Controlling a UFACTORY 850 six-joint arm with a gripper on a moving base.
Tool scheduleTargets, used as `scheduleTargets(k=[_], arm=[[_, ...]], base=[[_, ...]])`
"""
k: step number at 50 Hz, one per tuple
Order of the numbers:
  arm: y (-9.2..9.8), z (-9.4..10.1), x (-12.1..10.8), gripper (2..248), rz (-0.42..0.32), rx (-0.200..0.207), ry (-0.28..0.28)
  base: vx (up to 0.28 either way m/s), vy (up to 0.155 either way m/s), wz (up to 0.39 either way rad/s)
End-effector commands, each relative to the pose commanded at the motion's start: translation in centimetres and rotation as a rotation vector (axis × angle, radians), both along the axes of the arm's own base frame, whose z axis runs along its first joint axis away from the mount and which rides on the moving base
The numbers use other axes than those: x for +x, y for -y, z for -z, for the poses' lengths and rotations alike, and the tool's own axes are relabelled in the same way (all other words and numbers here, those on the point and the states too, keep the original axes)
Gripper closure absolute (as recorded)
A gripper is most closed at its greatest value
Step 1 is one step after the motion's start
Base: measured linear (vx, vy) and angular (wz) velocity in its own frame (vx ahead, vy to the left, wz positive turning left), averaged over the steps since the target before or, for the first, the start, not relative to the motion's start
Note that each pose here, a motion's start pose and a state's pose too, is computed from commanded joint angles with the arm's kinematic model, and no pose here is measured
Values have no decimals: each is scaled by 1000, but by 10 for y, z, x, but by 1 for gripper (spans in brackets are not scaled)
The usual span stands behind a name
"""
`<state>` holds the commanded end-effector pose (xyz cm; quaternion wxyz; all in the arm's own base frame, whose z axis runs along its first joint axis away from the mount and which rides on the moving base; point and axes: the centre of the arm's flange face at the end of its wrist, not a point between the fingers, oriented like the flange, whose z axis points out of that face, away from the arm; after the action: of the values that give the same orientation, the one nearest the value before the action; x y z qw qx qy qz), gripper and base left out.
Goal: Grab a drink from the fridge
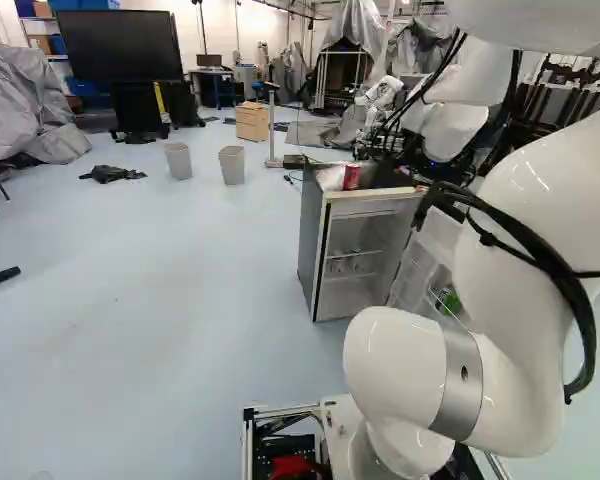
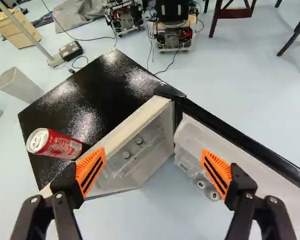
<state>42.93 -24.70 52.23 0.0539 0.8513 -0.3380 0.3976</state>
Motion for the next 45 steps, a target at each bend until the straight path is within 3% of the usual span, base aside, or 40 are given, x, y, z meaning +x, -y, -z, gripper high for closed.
scheduleTargets(k=[15, 34, 45], arm=[[16, -11, -15, 3, 58, 86, -11], [38, -8, -30, 3, 123, 214, -47], [55, -7, -37, 3, 158, 236, -51]], base=[[0, 0, 0], [0, 0, 0], [0, 0, 0]])
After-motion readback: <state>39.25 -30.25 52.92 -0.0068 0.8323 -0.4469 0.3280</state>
